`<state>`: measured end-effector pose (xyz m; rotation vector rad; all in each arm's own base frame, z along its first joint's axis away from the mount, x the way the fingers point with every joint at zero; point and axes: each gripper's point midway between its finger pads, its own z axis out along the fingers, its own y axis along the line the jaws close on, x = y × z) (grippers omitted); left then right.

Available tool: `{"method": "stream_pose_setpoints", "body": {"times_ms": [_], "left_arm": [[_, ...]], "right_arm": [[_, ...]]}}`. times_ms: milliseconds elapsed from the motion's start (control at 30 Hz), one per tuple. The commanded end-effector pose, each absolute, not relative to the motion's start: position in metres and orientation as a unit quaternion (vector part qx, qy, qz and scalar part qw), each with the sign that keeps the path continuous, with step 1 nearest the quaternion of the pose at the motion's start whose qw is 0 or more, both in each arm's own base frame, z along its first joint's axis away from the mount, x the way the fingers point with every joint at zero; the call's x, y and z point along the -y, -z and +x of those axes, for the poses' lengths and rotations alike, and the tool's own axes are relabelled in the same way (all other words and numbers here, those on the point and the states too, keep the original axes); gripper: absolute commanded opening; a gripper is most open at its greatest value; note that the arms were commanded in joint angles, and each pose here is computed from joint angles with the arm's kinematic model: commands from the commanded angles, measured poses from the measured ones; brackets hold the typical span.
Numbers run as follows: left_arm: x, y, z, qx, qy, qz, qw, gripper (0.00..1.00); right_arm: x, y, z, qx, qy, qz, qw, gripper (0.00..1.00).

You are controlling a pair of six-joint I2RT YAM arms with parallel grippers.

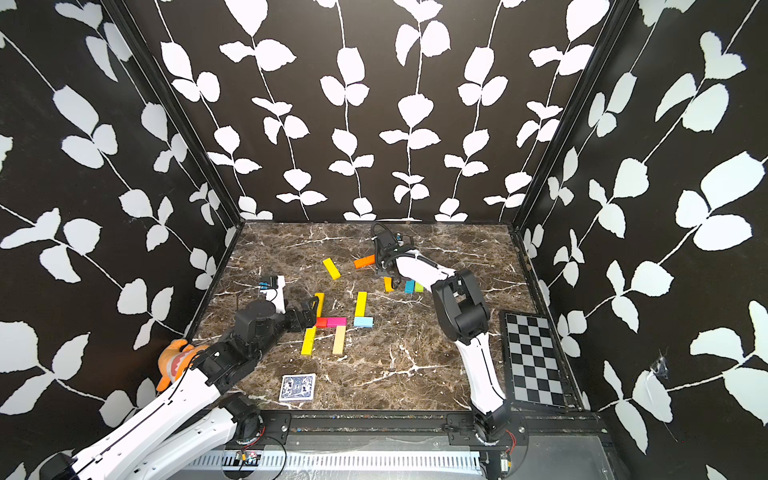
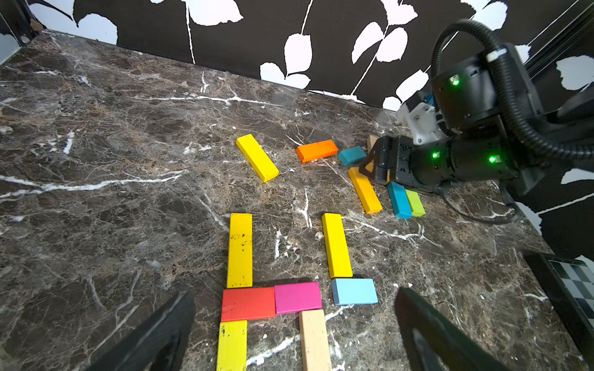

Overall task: Assemble the letter h with building blocks
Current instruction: Pick up the building block from the center of the board.

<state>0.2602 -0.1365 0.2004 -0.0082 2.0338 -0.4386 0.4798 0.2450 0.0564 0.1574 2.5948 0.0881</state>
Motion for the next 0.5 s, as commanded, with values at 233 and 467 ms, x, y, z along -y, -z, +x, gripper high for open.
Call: {"method": "stream_pose_setpoints", "body": {"times_ms": [233, 467], "left_arm": [[0.143, -0.191, 0.263, -0.851, 0.184, -0.002, 0.491, 0.99], [0.147, -0.189, 0.265, -0.853, 0.186, 0.002, 0.487, 0.99]], "right_arm": [[-0.258, -0.058, 0.485, -0.95, -0.132, 0.073, 0.274, 0.81], [-0.252, -0.04, 0.473, -0.952, -0.137, 0.106, 0.254, 0.8]]}}
